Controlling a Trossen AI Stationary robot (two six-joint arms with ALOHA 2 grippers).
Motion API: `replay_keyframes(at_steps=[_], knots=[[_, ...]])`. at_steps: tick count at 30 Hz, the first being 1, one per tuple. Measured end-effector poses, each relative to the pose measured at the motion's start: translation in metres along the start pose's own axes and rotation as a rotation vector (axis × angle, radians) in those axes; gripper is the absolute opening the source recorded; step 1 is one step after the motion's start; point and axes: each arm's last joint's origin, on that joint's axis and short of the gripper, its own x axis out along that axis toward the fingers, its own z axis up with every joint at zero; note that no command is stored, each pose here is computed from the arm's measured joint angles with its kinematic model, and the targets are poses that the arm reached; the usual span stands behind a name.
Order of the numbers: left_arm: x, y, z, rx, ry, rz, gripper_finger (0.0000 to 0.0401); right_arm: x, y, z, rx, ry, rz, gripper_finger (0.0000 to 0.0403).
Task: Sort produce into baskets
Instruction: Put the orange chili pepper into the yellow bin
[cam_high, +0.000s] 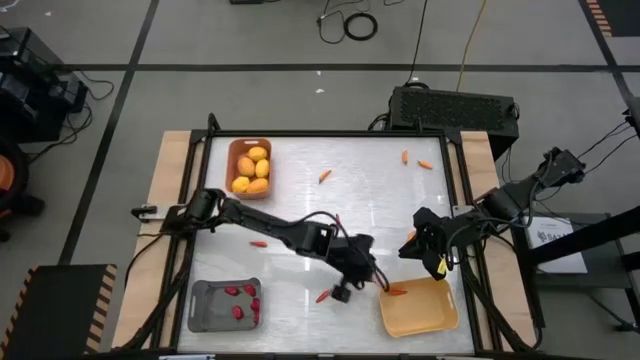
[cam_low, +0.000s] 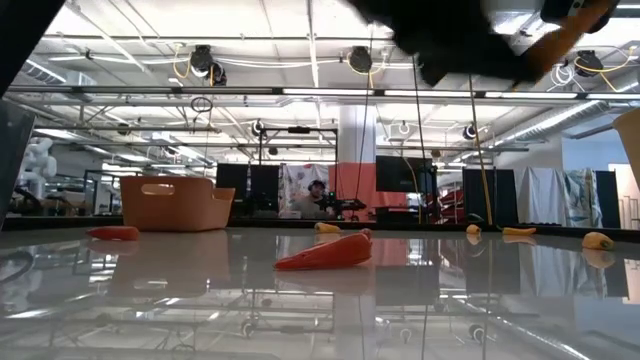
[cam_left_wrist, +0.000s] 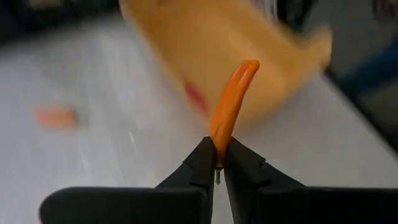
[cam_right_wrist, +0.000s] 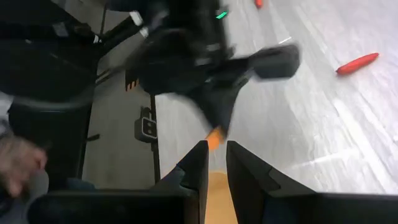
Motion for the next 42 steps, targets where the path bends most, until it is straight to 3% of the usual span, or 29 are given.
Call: replay_keyframes(at_steps=[3, 6, 14, 22, 34, 39, 42], knots=[[0.011, -0.003, 0.015, 0.037, -0.199, 0.043, 0.0031, 0.0, 0.002, -0.001, 0.017, -0.005, 0.013, 0.005], [0.024, -0.007, 0.017, 0.055, -0.296, 0.052, 0.0031, -0.001, 0.007, -0.001, 0.021, -0.016, 0.048, 0.005], [0.055, -0.01, 0.007, -0.075, -0.433, -0.033, 0.0031, -0.001, 0.012, -0.001, -0.008, -0.029, 0.094, 0.005], [0.063, -0.01, 0.0, -0.183, -0.405, -0.062, 0.0037, -0.001, 0.011, -0.001, -0.071, -0.026, 0.085, 0.005], [0.063, -0.006, -0.002, -0.188, -0.393, -0.06, 0.0131, -0.001, 0.01, -0.002, -0.144, -0.023, 0.079, 0.005], [0.059, -0.004, -0.001, -0.195, -0.365, -0.065, 0.0139, -0.001, 0.01, -0.002, -0.147, -0.023, 0.079, 0.005], [0.046, -0.002, 0.001, -0.214, -0.28, -0.063, 0.0139, -0.001, 0.01, -0.002, -0.135, -0.022, 0.08, 0.005]])
